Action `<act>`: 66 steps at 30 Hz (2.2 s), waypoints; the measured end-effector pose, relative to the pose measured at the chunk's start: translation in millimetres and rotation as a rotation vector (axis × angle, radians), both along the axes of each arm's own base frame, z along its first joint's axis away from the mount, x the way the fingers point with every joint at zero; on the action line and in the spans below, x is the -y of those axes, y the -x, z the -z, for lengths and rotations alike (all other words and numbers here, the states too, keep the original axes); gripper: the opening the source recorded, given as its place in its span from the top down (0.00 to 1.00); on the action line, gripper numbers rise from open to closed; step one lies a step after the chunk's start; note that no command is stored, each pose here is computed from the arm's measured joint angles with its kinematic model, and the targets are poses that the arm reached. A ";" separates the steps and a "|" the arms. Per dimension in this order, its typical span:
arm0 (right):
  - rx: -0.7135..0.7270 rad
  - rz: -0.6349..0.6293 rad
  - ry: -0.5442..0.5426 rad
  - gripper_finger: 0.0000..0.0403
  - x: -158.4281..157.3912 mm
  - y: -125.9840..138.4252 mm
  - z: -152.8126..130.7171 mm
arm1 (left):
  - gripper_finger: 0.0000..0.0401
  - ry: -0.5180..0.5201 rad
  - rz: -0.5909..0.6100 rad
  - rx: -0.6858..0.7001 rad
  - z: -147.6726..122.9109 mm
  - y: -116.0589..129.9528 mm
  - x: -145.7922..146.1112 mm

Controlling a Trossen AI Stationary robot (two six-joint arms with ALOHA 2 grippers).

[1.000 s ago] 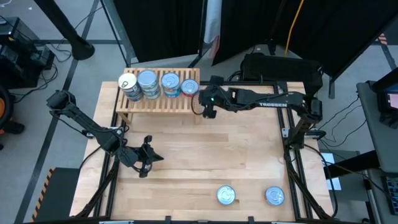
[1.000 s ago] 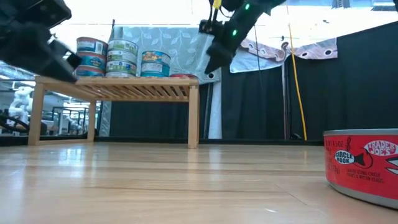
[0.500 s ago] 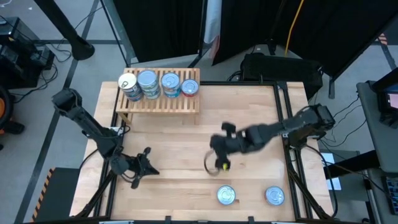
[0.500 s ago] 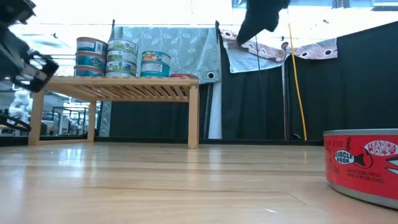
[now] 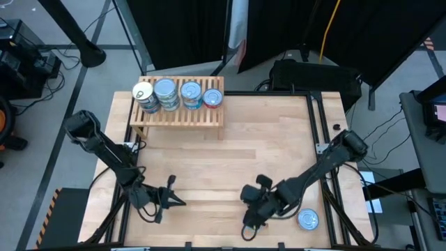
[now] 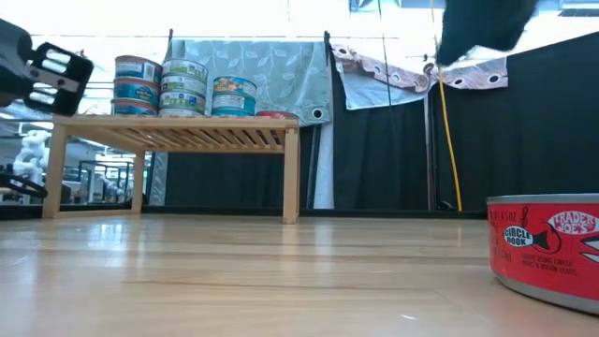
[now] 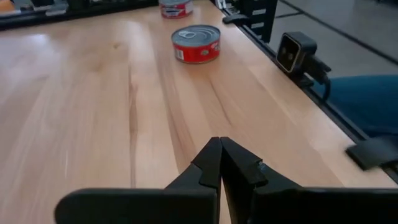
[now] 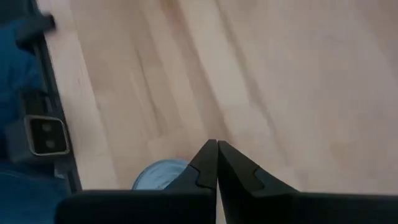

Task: Stack canned seafood by type on shelf
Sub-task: Stack the left red can on top of the other red can

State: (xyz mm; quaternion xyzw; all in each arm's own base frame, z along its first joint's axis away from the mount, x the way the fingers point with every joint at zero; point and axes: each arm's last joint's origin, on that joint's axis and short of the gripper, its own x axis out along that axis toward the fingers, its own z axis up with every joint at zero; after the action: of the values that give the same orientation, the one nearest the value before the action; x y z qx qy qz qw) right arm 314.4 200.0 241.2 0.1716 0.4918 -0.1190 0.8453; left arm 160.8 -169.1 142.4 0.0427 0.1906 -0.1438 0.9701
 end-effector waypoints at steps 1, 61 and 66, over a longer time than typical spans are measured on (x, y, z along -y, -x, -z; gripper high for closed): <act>-0.018 -0.003 -0.010 1.00 -3.6 -2.0 7.2 | 0.97 -0.013 0.000 0.004 -0.7 -3.9 2.5; -0.185 0.007 0.022 1.00 -21.4 -17.3 48.5 | 0.97 -0.037 -0.031 0.113 18.4 -100.2 1.0; -0.091 0.028 0.061 1.00 -24.5 -20.0 56.8 | 0.97 -0.033 -0.018 0.117 18.0 -106.5 6.1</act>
State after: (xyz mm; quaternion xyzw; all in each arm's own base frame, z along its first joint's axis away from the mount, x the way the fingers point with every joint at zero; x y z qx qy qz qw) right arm 334.4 224.5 184.4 0.1473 0.5234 -0.1534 0.8251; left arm 267.3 -175.2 124.4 0.0654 0.1365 -0.1291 0.9800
